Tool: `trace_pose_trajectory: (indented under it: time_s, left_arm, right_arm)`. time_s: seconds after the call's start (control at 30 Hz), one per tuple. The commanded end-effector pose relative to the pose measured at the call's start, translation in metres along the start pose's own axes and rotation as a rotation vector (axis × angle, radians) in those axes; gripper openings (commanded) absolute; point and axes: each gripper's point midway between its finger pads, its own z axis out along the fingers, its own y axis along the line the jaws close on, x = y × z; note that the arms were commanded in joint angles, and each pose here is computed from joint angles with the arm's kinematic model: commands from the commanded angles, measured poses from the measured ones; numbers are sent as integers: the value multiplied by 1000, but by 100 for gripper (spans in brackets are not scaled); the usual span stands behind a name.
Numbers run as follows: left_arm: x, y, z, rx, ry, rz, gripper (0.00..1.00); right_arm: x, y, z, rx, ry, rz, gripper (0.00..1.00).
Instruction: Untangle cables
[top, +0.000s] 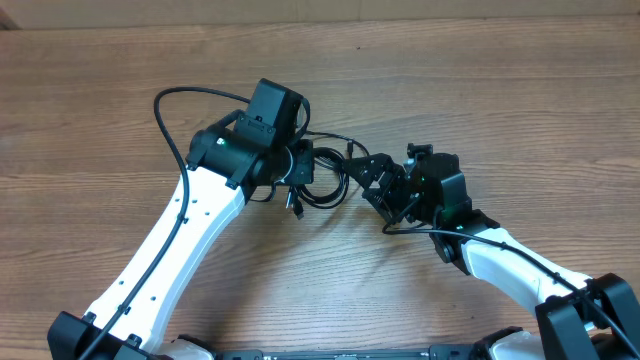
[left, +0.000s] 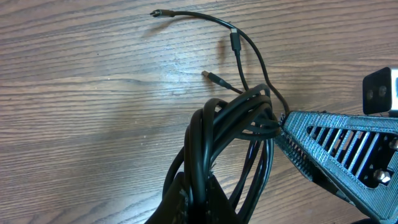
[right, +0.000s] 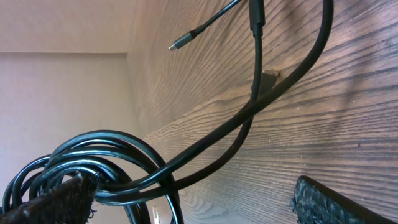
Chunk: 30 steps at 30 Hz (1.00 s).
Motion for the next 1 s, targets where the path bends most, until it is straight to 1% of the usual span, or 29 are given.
trace_pose_trajectory:
  time_s: [0.0, 0.2, 0.3, 0.37, 0.43, 0.53, 0.63, 0.77, 0.9, 0.97]
  left_arm:
    - [-7, -8, -13, 38, -36, -6, 4]
    - [-7, -8, -13, 38, -36, -6, 4]
    - [-7, -8, -13, 38, -36, -6, 4]
    - [-7, -8, -13, 38, -36, -6, 4]
    - [-7, -8, -13, 38, -36, -6, 4]
    - [-7, -8, -13, 38, -36, -6, 4]
    - [-7, -8, -13, 38, -36, 3, 4]
    - [-7, -8, -13, 37, -36, 31, 4]
    - [-6, -8, -13, 35, -36, 71, 4]
    - [-6, -7, -13, 31, -35, 94, 4]
  right_arm:
    - [-10, 5, 1, -10, -53, -24, 100]
    - [-14, 11, 1, -31, -70, -43, 100]
    - [-12, 18, 1, -47, -55, -119, 100]
    - [-11, 29, 2, -70, -34, -151, 100]
    - [-14, 43, 2, -52, -18, -152, 100]
    - [-19, 60, -1, -2, 3, -223, 100]
    - [-20, 70, -6, 61, 34, -201, 100]
    - [-19, 75, -11, 99, 54, -172, 100]
    - [-16, 69, -12, 133, 65, -98, 100]
    - [-15, 67, -13, 141, 68, -88, 100]
